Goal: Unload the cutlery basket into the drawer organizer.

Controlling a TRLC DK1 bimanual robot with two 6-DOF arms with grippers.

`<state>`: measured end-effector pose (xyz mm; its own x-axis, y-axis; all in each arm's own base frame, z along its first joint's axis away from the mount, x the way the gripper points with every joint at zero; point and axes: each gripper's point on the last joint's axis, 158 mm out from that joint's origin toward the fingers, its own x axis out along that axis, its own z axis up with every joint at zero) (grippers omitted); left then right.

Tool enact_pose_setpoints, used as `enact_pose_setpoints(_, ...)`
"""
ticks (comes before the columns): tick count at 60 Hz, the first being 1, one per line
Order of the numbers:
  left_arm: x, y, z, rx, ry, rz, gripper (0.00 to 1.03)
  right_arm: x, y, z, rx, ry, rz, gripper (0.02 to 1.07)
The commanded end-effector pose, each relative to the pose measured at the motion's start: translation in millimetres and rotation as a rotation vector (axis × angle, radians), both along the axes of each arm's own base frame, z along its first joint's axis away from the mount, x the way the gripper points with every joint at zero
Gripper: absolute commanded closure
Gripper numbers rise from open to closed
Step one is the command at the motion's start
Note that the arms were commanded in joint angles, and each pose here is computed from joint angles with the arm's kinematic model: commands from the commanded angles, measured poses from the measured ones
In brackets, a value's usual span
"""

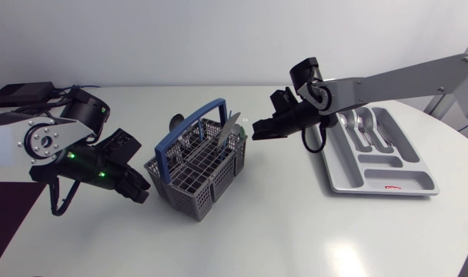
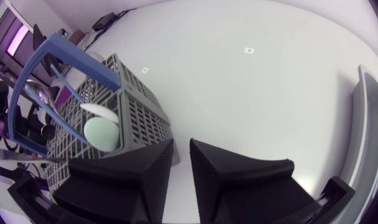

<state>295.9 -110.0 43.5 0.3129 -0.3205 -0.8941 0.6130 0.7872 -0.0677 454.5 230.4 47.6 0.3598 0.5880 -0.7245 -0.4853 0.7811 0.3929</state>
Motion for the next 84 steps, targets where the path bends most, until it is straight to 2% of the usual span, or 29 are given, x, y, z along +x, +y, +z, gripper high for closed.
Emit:
enact_pose_setpoints(1,-1,-2,-9,-0.008,0.019,-0.015,0.79,14,6,0,0.067,0.030,-0.031,0.87)
enact_pose_setpoints(6,6,-4,-8,-0.016,0.006,-0.010,0.79,15,17,5,0.129,0.059,-0.014,0.87)
enact_pose_setpoints(14,20,-8,-5,-0.026,-0.017,-0.002,0.79,6,26,7,0.168,0.094,0.017,0.87)
enact_pose_setpoints(30,47,-19,1,-0.052,-0.039,0.012,0.79,-23,28,12,0.194,0.129,0.054,0.87)
enact_pose_setpoints(60,127,-37,13,-0.089,-0.090,0.058,0.79,-69,11,8,0.164,0.125,0.066,0.87)
enact_pose_setpoints(67,141,-34,9,-0.091,-0.086,0.081,0.78,-70,1,6,0.115,0.092,0.037,0.87)
enact_pose_setpoints(72,143,-24,11,-0.091,-0.090,0.103,0.67,-65,-14,11,0.053,0.033,-0.003,0.86)
enact_pose_setpoints(75,141,-18,13,-0.090,-0.093,0.114,0.57,-65,-20,17,0.034,0.006,-0.018,0.78)
enact_pose_setpoints(80,133,-6,22,-0.090,-0.107,0.134,0.45,-69,-29,32,0.010,-0.048,-0.036,0.42)
enact_pose_setpoints(84,124,3,34,-0.092,-0.134,0.146,0.38,-73,-37,48,-0.009,-0.103,-0.054,0.37)
